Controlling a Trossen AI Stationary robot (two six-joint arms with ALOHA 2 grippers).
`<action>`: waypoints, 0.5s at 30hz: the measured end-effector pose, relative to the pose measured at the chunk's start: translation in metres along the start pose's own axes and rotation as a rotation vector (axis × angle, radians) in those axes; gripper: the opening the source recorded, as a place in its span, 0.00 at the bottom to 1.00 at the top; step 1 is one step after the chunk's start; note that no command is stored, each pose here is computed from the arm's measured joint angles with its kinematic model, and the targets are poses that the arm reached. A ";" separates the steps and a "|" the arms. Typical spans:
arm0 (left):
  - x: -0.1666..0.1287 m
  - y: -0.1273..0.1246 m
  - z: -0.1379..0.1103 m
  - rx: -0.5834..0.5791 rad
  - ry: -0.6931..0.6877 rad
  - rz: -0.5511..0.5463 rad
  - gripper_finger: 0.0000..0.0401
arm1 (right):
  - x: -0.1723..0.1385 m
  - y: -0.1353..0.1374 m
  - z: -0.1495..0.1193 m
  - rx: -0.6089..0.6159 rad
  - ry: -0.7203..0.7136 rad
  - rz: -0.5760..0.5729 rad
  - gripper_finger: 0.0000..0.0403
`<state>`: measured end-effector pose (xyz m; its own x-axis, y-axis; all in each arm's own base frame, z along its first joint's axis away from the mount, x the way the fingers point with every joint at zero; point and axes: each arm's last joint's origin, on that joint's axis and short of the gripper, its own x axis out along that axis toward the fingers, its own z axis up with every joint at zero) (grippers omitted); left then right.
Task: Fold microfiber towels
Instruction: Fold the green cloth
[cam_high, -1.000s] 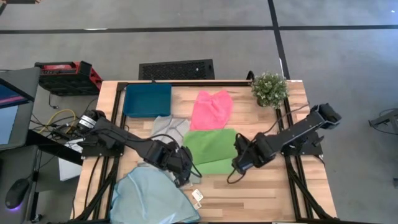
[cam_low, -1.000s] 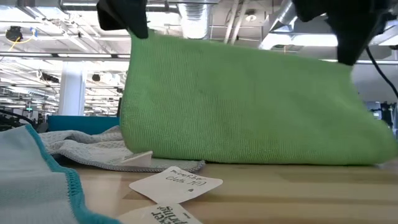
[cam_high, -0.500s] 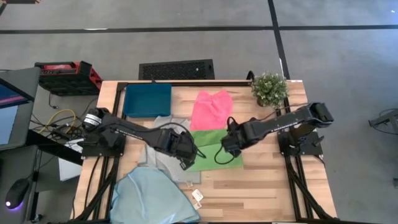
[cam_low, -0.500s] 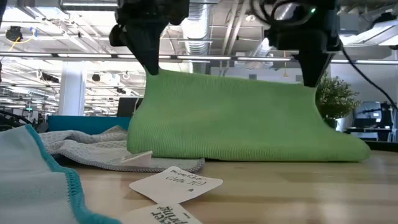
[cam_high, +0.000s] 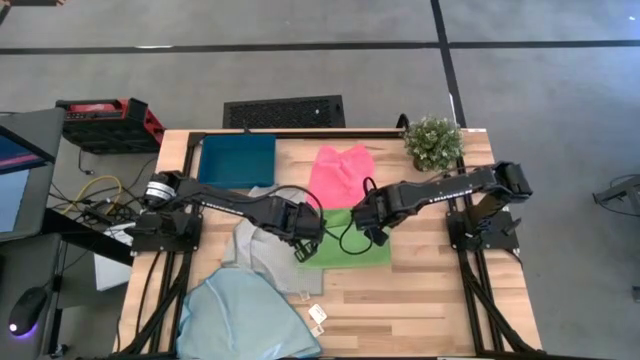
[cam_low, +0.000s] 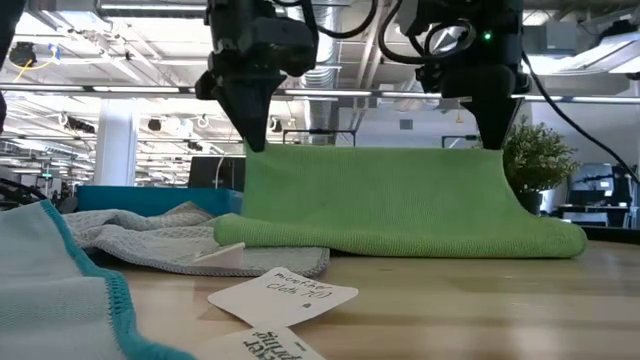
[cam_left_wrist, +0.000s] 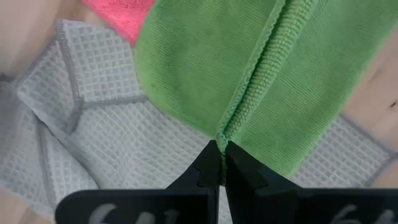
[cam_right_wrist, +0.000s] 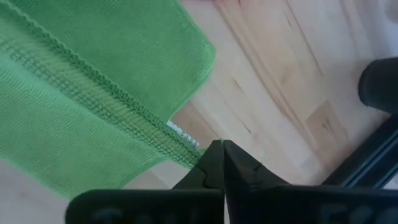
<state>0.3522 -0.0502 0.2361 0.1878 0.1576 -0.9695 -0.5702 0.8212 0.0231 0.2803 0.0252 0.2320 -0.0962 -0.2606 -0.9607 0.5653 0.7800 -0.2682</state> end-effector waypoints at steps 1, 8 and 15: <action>0.000 0.001 0.001 -0.003 -0.001 0.004 0.00 | 0.000 0.000 0.000 0.002 0.003 0.004 0.06; 0.001 0.005 0.004 -0.059 0.003 0.012 0.05 | 0.001 -0.001 0.002 -0.031 0.005 0.015 0.16; 0.001 0.007 0.006 -0.049 -0.033 0.049 0.18 | 0.001 0.001 0.004 -0.033 -0.021 0.027 0.26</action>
<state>0.3528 -0.0412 0.2363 0.1852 0.2155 -0.9588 -0.6175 0.7845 0.0571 0.2840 0.0233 0.2315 -0.0641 -0.2504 -0.9660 0.5402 0.8052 -0.2446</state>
